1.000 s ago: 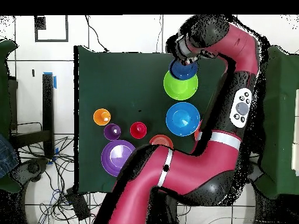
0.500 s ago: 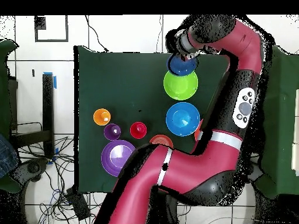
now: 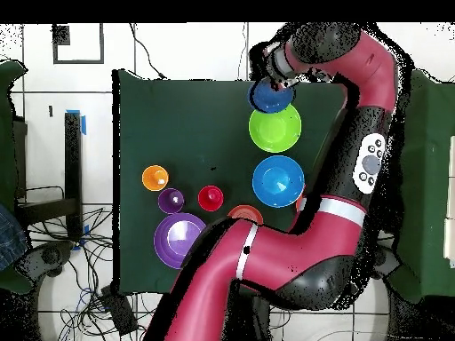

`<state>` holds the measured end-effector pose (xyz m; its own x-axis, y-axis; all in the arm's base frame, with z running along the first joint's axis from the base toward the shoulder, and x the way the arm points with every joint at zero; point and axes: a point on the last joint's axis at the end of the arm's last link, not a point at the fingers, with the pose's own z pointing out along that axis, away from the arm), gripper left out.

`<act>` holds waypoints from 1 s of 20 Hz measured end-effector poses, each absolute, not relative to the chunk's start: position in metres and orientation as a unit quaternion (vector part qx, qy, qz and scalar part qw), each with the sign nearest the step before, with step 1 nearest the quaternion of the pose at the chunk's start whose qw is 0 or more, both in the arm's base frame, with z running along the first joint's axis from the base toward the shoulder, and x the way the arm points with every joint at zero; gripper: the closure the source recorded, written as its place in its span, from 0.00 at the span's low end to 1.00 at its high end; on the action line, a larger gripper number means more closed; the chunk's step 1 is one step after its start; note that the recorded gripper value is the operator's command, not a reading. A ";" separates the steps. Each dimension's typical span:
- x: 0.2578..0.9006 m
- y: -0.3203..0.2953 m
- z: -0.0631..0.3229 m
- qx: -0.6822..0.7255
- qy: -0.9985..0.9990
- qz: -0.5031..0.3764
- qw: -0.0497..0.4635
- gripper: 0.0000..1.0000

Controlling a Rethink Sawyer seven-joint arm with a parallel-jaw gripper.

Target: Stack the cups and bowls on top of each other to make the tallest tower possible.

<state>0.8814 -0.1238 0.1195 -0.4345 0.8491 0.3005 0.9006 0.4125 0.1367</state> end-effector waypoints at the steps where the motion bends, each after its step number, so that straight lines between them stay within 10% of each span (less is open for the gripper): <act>1: 0.881 -0.123 0.115 -0.525 -0.833 -0.142 0.097 1.00; 20: 0.868 -0.124 0.047 -0.553 -0.807 -0.137 0.155 1.00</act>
